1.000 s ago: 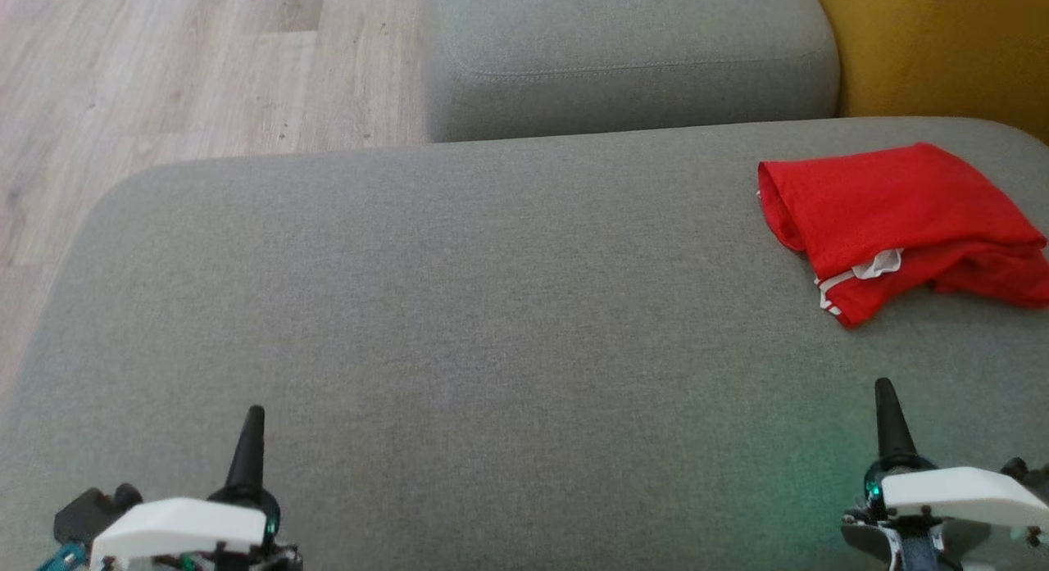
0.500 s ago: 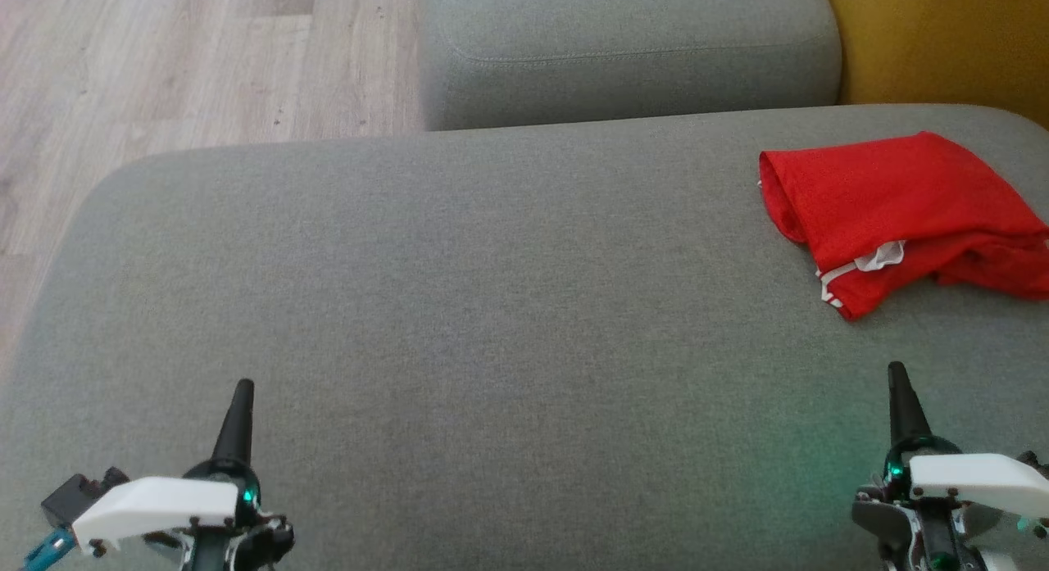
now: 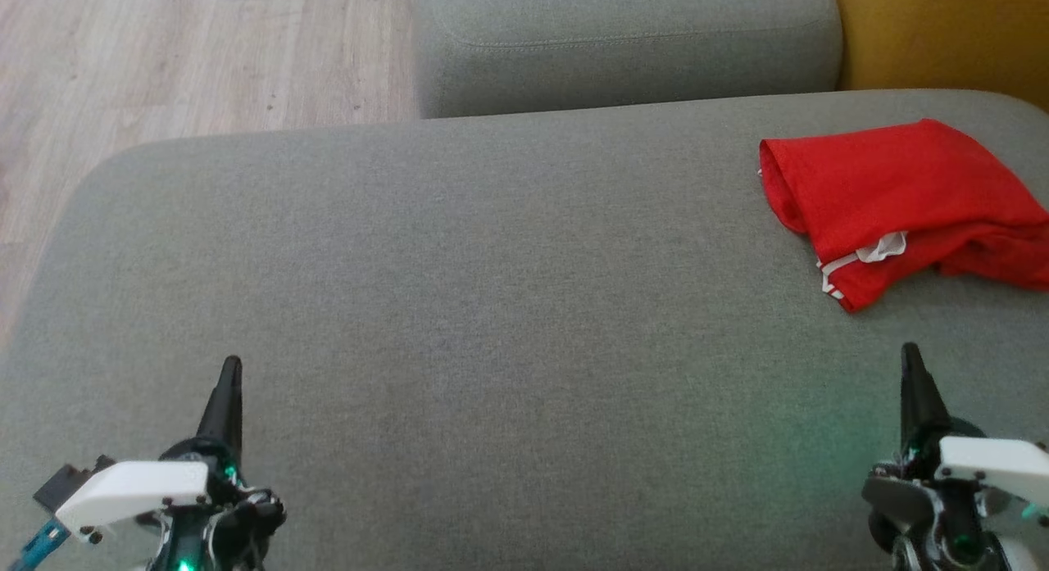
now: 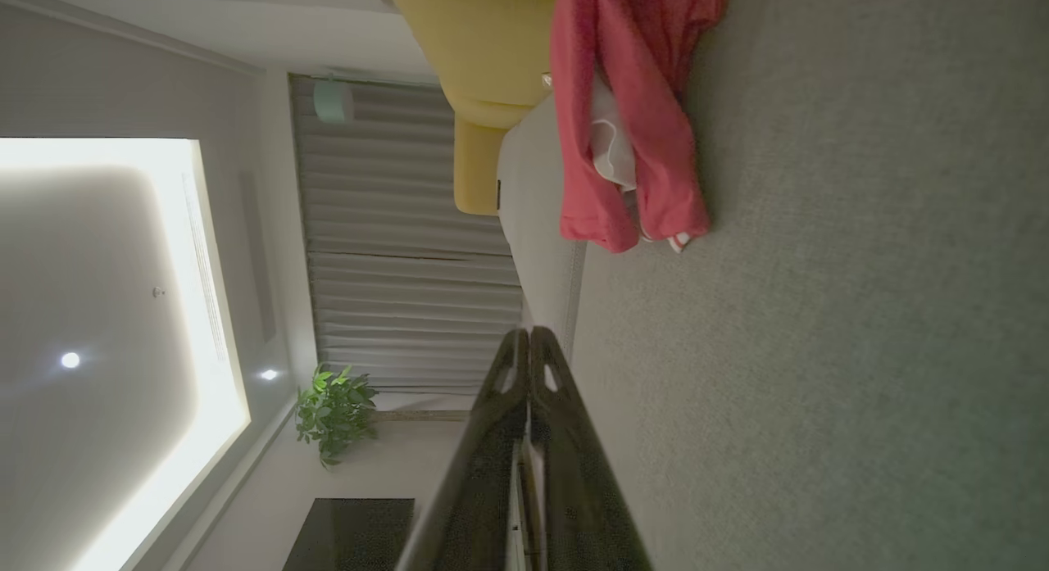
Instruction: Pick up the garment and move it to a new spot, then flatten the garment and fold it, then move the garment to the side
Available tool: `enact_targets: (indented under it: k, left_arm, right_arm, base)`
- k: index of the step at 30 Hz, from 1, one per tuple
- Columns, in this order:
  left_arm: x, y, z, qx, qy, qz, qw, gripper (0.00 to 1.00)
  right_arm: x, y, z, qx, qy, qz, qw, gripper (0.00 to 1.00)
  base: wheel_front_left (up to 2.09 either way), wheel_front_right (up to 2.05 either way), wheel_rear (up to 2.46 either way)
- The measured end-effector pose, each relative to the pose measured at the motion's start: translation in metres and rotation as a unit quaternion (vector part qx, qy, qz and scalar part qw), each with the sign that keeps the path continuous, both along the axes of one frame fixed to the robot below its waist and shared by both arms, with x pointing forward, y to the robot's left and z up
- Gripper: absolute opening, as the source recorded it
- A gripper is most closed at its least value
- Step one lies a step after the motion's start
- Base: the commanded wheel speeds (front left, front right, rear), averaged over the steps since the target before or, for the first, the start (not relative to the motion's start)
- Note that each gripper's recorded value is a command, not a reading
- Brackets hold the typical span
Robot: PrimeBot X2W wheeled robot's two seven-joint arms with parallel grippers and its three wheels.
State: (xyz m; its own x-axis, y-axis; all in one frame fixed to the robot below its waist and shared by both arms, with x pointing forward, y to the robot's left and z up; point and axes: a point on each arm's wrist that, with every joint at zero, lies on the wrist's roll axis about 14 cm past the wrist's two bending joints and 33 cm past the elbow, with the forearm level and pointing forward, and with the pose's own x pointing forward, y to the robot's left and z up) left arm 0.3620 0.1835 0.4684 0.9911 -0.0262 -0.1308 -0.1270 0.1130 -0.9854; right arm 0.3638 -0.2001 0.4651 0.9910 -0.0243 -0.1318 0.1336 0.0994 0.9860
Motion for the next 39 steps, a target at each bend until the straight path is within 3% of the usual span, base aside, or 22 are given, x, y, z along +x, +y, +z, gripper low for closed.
enact_targets:
  k: [10, 39]
  left_arm:
    - [0.011, 0.003, 0.007, -0.061, -0.015, 0.007, 0.998, 0.00]
    - [0.012, 0.004, 0.008, -0.063, -0.017, 0.008, 0.998, 0.00]
  right_arm:
    - [0.008, -0.004, 0.009, 0.055, -0.017, -0.008, 0.998, 0.00]
    - [0.008, -0.006, 0.009, 0.056, -0.018, -0.010, 0.998, 0.00]
  base:
    - [0.00, 0.00, 0.00]
    - [0.00, 0.00, 0.00]
